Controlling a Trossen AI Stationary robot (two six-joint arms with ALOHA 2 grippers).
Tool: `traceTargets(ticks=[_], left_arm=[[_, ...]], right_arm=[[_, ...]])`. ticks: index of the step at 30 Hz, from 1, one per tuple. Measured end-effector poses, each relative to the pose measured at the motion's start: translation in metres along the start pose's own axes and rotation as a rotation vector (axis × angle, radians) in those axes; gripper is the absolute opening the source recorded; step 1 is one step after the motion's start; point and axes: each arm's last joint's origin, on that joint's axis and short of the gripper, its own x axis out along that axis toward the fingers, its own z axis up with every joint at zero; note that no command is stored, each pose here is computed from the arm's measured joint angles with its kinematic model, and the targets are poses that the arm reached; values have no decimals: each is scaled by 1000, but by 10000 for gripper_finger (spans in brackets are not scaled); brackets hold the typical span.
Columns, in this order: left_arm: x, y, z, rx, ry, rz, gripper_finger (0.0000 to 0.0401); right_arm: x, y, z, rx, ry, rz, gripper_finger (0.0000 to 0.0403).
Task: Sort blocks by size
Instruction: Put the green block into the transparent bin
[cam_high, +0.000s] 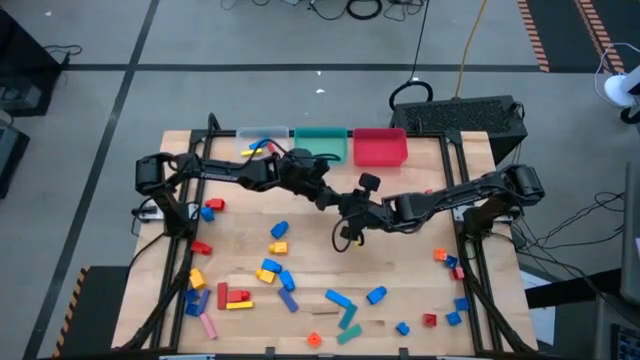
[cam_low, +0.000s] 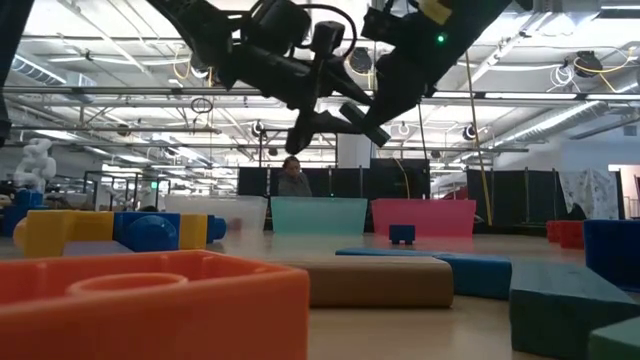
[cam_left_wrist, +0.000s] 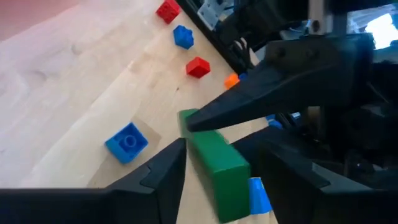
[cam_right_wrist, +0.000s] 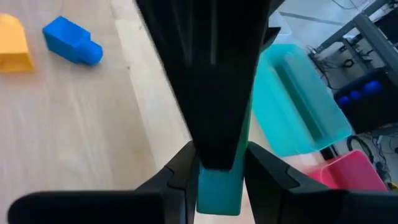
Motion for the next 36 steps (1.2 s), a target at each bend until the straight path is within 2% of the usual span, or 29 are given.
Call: traceTargets(ticks=[13, 18, 22, 25, 30, 36], left_arm=[[0, 1, 1, 34, 17, 30, 61], [-2, 3, 3, 69, 16, 27, 60], [-7, 10, 10, 120, 6, 39, 60], [-12, 19, 16, 132, -1, 68, 60], [-33, 35, 30, 156, -39, 177, 60], [-67, 49, 45, 206, -71, 333, 60]], right_arm=[[0, 0, 1, -11, -7, -12, 89], [0, 0, 1, 36, -7, -12, 103], [0, -1, -1, 79, 6, -15, 141], [-2, -3, -4, 154, 39, -23, 172], [-9, -12, -15, 327, 142, -56, 211], [-15, -16, -28, 375, 224, -143, 229]])
